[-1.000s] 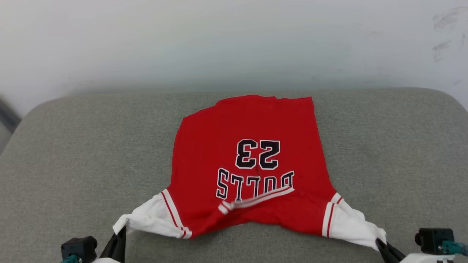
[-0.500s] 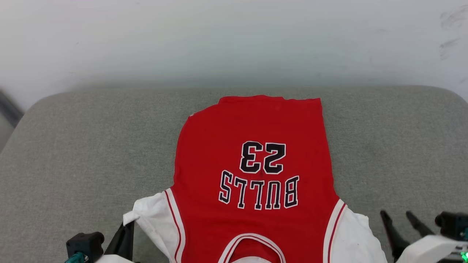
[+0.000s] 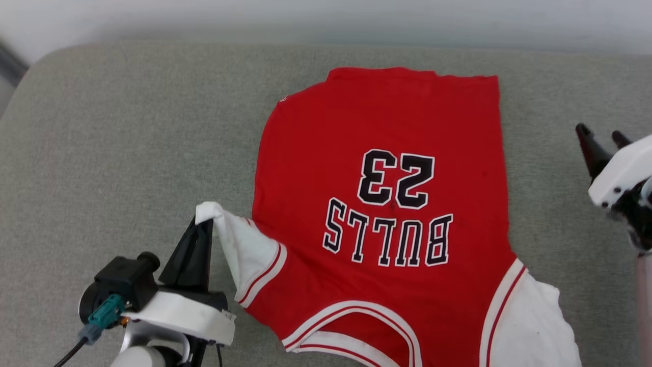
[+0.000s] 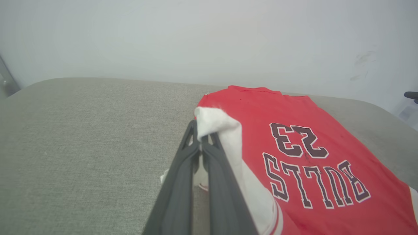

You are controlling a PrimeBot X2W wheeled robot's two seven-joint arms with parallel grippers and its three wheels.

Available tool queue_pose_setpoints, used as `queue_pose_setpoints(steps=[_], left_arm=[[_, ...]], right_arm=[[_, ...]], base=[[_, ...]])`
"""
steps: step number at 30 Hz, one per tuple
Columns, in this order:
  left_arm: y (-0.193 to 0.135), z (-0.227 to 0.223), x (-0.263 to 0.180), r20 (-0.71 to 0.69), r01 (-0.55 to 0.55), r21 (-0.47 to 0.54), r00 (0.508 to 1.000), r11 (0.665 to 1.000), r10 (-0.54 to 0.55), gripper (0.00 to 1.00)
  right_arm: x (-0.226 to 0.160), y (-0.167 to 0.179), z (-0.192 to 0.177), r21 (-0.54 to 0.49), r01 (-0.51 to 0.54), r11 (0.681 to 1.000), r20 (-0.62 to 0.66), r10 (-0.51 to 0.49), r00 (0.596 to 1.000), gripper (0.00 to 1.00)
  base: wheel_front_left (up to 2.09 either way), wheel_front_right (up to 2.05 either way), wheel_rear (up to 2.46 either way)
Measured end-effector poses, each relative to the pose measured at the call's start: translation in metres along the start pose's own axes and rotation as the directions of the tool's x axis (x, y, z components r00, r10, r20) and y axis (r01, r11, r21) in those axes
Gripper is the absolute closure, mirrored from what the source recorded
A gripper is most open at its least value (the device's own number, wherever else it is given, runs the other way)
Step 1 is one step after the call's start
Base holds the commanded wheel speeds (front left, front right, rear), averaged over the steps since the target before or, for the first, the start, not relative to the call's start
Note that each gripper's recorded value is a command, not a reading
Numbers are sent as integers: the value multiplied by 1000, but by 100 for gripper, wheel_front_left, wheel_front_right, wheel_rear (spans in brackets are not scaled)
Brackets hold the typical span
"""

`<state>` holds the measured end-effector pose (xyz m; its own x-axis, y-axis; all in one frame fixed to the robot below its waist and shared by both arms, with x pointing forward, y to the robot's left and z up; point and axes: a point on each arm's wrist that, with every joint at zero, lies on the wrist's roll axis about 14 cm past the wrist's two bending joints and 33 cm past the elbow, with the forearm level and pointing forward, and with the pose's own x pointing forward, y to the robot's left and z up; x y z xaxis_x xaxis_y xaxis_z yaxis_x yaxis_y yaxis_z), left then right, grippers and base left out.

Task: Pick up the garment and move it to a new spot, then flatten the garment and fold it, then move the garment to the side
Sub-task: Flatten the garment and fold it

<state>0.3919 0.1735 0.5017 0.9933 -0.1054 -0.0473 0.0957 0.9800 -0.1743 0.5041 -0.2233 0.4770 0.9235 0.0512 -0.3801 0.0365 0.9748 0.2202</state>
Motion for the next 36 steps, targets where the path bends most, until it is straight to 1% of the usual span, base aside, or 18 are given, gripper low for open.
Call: queue_pose_setpoints(steps=[5, 9, 12, 15, 17, 20, 22, 23, 25, 28, 29, 34, 36], left_arm=[[-3, 1, 19, 23, 23, -6, 999, 1000, -23, 100], [3, -3, 32, 29, 19, -3, 999, 1000, -19, 100], [8, -11, 39, 17, 19, 6, 1000, 1000, -19, 100], [14, -18, 44, 6, 12, 15, 1000, 1000, -12, 100], [19, -23, 47, -2, 5, 18, 1000, 1000, -5, 100], [24, -32, 48, -25, -8, 22, 1000, 1000, 8, 100], [28, -35, 47, -31, -20, 25, 999, 999, 21, 100], [30, -37, 46, -38, -26, 26, 999, 999, 26, 100], [32, -39, 44, -40, -31, 27, 999, 999, 32, 100], [33, -37, 43, -37, -36, 25, 999, 999, 37, 100], [32, -37, 43, -34, -35, 24, 999, 999, 36, 100], [30, -31, 38, -23, -39, 18, 999, 999, 39, 100], [32, -30, 33, -23, -50, 16, 998, 999, 50, 100]], right_arm=[[60, 7, -3, 10, 7, 1000, -166, -6, 986, 0], [100, 22, -15, -11, -1, 1000, -308, -3, 951, 0], [126, 38, -21, -17, -22, 1000, -362, 14, 932, 0], [149, 49, -31, -38, -34, 999, -405, 16, 914, 0], [161, 57, -43, -33, -42, 999, -439, 23, 898, 0], [171, 61, -72, -37, -42, 998, -512, 17, 859, 0], [175, 62, -79, -20, -32, 999, -548, 16, 836, 0], [175, 61, -82, -14, -24, 1000, -567, 11, 823, 4], [175, 60, -84, -14, -12, 1000, -591, 1, 807, 100], [172, 57, -83, -24, 2, 1000, -597, -16, 802, 100], [171, 59, -82, -28, -1, 1000, -591, -16, 807, 100], [162, 61, -65, -126, -24, 992, -545, -49, 837, 100], [156, 59, -53, -168, -32, 985, -510, -59, 858, 100]], base=[[0, 0, 0], [0, 0, 0], [0, 0, 0], [0, 0, 0], [0, 0, 0], [0, 0, 0], [0, 0, 0], [0, 0, 0], [0, 0, 0], [0, 0, 0], [0, 0, 0], [0, 0, 0], [0, 0, 0]])
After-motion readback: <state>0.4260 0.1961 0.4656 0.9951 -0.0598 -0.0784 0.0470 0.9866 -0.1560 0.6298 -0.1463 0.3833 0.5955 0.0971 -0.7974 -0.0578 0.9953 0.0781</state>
